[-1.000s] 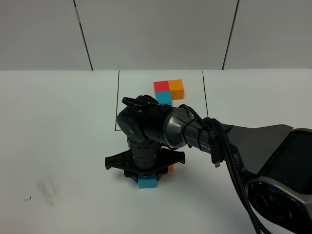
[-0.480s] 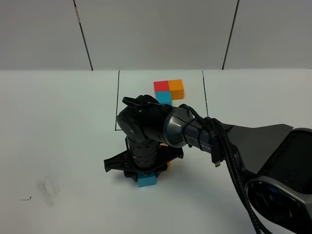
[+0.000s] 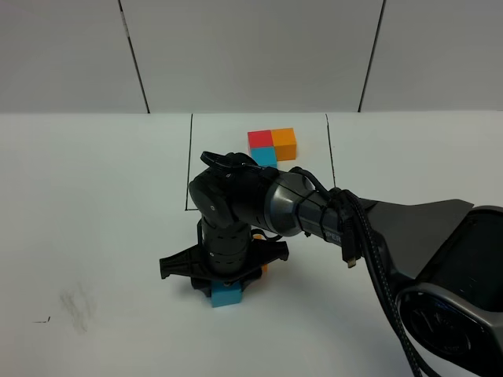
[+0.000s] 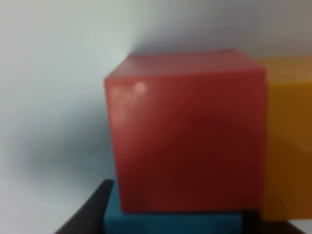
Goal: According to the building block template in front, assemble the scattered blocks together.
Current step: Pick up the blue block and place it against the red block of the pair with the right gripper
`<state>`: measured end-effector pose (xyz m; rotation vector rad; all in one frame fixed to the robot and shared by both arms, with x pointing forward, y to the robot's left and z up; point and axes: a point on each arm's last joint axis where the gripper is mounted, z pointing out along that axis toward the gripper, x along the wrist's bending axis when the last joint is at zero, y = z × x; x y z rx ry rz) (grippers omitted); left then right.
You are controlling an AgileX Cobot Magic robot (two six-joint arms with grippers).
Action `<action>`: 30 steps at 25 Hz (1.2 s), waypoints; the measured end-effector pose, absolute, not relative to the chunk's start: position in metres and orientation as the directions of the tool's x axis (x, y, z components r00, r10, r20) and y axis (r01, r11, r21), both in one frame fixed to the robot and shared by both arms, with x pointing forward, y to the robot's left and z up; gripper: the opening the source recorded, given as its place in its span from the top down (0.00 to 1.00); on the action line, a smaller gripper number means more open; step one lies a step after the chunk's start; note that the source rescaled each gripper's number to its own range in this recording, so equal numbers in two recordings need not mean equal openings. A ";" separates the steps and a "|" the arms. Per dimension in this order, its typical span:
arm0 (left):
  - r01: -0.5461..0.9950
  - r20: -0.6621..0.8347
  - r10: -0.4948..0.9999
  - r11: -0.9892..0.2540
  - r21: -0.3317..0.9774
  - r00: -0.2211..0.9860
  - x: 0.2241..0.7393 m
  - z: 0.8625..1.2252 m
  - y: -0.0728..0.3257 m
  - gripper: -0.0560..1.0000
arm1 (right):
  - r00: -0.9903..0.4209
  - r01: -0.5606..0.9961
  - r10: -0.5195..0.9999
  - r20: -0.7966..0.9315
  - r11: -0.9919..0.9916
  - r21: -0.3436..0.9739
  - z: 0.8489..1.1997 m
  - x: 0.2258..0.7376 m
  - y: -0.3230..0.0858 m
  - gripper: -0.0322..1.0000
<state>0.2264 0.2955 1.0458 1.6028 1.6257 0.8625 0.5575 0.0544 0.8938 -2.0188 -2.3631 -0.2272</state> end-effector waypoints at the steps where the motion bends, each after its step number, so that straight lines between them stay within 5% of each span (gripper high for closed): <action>1: 0.544 -0.020 1.000 0.019 0.839 -0.003 0.226 1.046 0.296 0.20 | -0.159 0.985 0.978 0.131 0.148 0.091 0.894 0.557 0.056 0.97; 6: 0.544 -0.020 1.000 0.019 0.839 -0.003 0.226 1.046 0.296 0.20 | -0.156 0.986 0.973 0.170 0.142 0.092 0.894 0.557 0.060 0.90; 13: 0.544 -0.019 1.000 0.018 0.839 -0.004 0.226 1.046 0.296 0.20 | -0.167 0.982 0.970 0.176 0.147 0.118 0.892 0.558 0.062 0.21; 16: 0.544 -0.019 1.000 0.018 0.839 -0.004 0.226 1.046 0.296 0.20 | -0.170 0.982 0.967 0.192 0.149 0.118 0.893 0.558 0.063 0.05; 23: 0.544 -0.019 1.000 0.018 0.839 -0.004 0.226 1.046 0.296 0.20 | -0.208 0.977 0.955 0.213 0.193 0.088 0.896 0.554 0.064 0.00; 30: 0.544 -0.019 1.000 0.018 0.839 -0.004 0.226 1.046 0.296 0.20 | -0.246 0.969 0.968 0.051 0.245 0.027 0.899 0.550 0.048 0.00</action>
